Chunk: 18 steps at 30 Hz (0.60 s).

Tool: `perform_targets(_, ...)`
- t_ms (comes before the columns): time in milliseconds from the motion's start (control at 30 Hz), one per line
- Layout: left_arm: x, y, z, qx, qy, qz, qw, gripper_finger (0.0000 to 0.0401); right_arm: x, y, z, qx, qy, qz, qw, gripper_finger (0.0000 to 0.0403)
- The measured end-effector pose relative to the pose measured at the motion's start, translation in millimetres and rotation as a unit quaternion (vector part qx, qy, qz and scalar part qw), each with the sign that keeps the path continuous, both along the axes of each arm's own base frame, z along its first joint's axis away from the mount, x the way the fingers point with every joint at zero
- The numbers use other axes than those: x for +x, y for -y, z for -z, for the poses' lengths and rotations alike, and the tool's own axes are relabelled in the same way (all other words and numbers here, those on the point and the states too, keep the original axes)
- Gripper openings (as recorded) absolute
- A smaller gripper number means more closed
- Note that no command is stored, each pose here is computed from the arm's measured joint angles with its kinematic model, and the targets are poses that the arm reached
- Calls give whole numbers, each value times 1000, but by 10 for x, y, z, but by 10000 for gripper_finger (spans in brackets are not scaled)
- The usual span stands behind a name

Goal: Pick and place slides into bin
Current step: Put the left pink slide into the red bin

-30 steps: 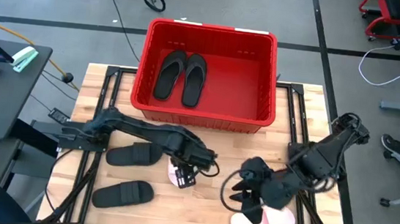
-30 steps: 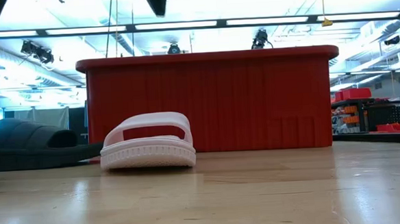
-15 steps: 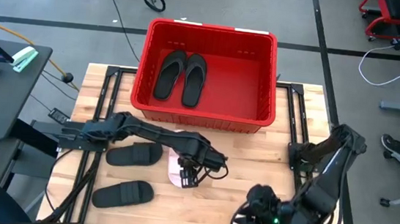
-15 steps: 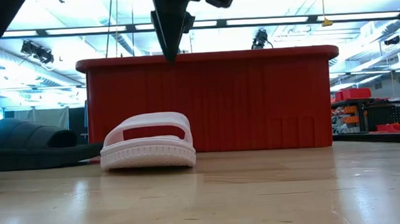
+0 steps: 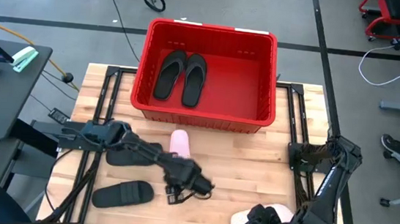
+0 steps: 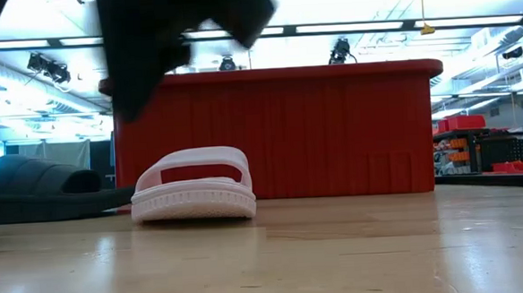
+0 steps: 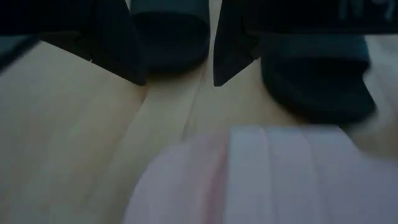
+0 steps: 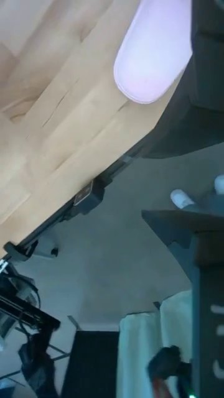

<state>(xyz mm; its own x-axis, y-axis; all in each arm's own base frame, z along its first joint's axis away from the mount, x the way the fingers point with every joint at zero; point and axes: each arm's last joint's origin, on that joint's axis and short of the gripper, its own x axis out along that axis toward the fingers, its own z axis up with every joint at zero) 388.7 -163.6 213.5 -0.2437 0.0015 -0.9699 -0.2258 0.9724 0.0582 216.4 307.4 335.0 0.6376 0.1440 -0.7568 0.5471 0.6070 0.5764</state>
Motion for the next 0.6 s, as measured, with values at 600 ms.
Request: perform_targets(600,87,467,85,45,181,-153,971,158,-51,27,-79,-64,23,-91,993,149)
